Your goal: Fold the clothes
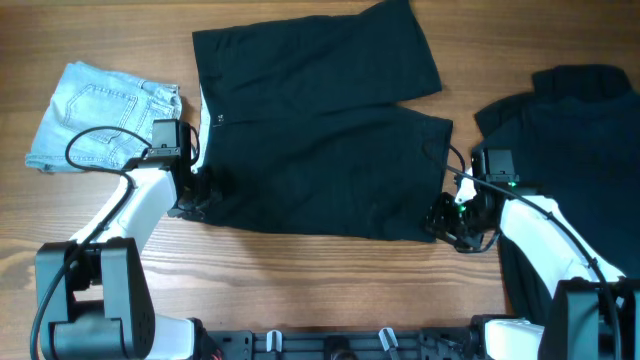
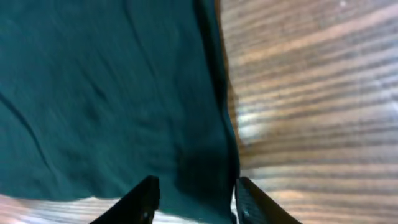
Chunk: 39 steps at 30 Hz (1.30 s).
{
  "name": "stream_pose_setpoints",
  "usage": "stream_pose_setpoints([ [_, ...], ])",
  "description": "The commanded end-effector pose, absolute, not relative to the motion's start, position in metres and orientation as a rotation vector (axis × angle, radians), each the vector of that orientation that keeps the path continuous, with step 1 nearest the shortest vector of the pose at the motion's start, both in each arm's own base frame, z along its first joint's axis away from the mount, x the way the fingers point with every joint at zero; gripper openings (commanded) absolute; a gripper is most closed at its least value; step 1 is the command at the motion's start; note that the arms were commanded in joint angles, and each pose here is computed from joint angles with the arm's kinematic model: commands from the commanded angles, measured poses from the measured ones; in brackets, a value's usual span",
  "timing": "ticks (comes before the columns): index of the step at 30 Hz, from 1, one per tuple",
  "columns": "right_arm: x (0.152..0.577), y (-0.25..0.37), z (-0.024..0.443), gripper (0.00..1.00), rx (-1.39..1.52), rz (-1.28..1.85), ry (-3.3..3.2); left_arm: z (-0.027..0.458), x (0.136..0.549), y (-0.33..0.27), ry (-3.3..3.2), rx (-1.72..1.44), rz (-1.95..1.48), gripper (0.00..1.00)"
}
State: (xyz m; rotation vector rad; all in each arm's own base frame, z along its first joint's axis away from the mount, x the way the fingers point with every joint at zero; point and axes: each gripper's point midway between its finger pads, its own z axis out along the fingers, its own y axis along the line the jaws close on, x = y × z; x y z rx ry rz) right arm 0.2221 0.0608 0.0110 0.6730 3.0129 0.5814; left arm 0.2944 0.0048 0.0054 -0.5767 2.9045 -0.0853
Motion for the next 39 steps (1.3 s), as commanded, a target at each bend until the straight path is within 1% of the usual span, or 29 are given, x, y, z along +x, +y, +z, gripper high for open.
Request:
stream_pose_setpoints([
  [1, 0.232, 0.064, 0.011, 0.34, 0.68, 0.619, 2.971, 0.003, 0.291, 0.006, 2.914, -0.576, -0.07, 0.53],
  [4, 0.232, 0.064, 0.01, 0.35, 0.68, 0.618, 2.974, 0.003, 0.291, 0.006, 2.914, -0.577, -0.069, 0.53],
  [6, 0.232, 0.063, 0.008, 0.32, 0.683, 0.606, 2.976, 0.003, 0.291, 0.006, 2.914, -0.577, -0.069, 0.53],
  [7, 0.238, 0.061, 0.007, 0.28, 0.671, 0.586, 2.958, 0.003, 0.291, 0.006, 2.914, -0.577, -0.069, 0.53],
  [8, 0.248, 0.06, 0.008, 0.14, 0.642, 0.588, 2.918, 0.003, 0.291, 0.006, 2.914, -0.576, -0.07, 0.53],
  [9, 0.255, 0.06, 0.009, 0.12, 0.628, 0.593, 2.89, 0.003, 0.291, 0.006, 2.914, -0.576, -0.07, 0.53],
  [10, 0.26, 0.06, 0.011, 0.11, 0.626, 0.597, 2.869, 0.003, 0.291, 0.006, 2.914, -0.577, -0.069, 0.53],
  [11, 0.263, 0.06, 0.011, 0.14, 0.618, 0.594, 2.86, 0.002, 0.291, 0.006, 2.915, -0.577, -0.069, 0.53],
  [12, 0.266, 0.057, 0.011, 0.24, 0.617, 0.571, 2.848, 0.002, 0.29, 0.006, 2.917, -0.578, -0.069, 0.53],
  [13, 0.269, 0.056, 0.011, 0.31, 0.612, 0.567, 2.837, 0.002, 0.29, 0.006, 2.917, -0.577, -0.069, 0.53],
  [14, 0.27, 0.055, 0.012, 0.35, 0.619, 0.569, 2.831, 0.002, 0.29, 0.006, 2.916, -0.577, -0.068, 0.53],
  [15, 0.269, 0.052, 0.015, 0.36, 0.649, 0.575, 2.838, 0.002, 0.29, 0.006, 2.917, -0.577, -0.069, 0.53],
  [16, 0.264, 0.045, 0.018, 0.36, 0.708, 0.565, 2.865, 0.002, 0.29, 0.006, 2.918, -0.577, -0.068, 0.53],
  [17, 0.253, 0.037, 0.018, 0.4, 0.784, 0.554, 2.899, 0.002, 0.289, 0.006, 2.921, -0.578, -0.067, 0.53],
  [19, 0.229, 0.033, 0.014, 0.53, 0.877, 0.541, 2.981, 0.002, 0.289, 0.006, 2.922, -0.578, -0.067, 0.54],
  [21, 0.215, 0.04, 0.009, 0.58, 0.891, 0.569, 3.025, 0.002, 0.289, 0.006, 2.921, -0.578, -0.068, 0.55],
  [24, 0.219, 0.056, 0.003, 0.59, 0.836, 0.723, 2.982, 0.002, 0.289, 0.006, 2.922, -0.578, -0.069, 0.57],
  [27, 0.22, 0.057, 0.001, 0.58, 0.813, 0.729, 2.971, 0.003, 0.289, 0.0, 2.926, -0.574, -0.12, 0.59],
  [28, 0.22, 0.057, 0.0, 0.55, 0.813, 0.73, 2.973, 0.003, 0.29, -0.001, 2.926, -0.575, -0.124, 0.59],
  [29, 0.221, 0.058, 0.001, 0.48, 0.786, 0.734, 2.972, 0.003, 0.29, -0.001, 2.924, -0.579, -0.126, 0.59],
  [32, 0.22, 0.058, 0.0, 0.34, 0.796, 0.734, 2.977, 0.01, 0.295, -0.006, 2.923, -0.575, -0.175, 0.6],
  [33, 0.218, 0.058, 0.0, 0.34, 0.801, 0.734, 2.981, 0.014, 0.299, -0.008, 2.918, -0.571, -0.194, 0.6],
  [35, 0.209, 0.059, -0.001, 0.43, 0.862, 0.732, 3.012, 0.028, 0.309, -0.01, 2.904, -0.565, -0.219, 0.6],
  [37, 0.203, 0.059, -0.001, 0.44, 0.88, 0.731, 3.034, 0.04, 0.316, -0.01, 2.896, -0.562, -0.219, 0.61],
  [39, 0.206, 0.059, -0.001, 0.44, 0.87, 0.732, 3.023, 0.05, 0.321, -0.01, 2.892, -0.561, -0.22, 0.61],
])
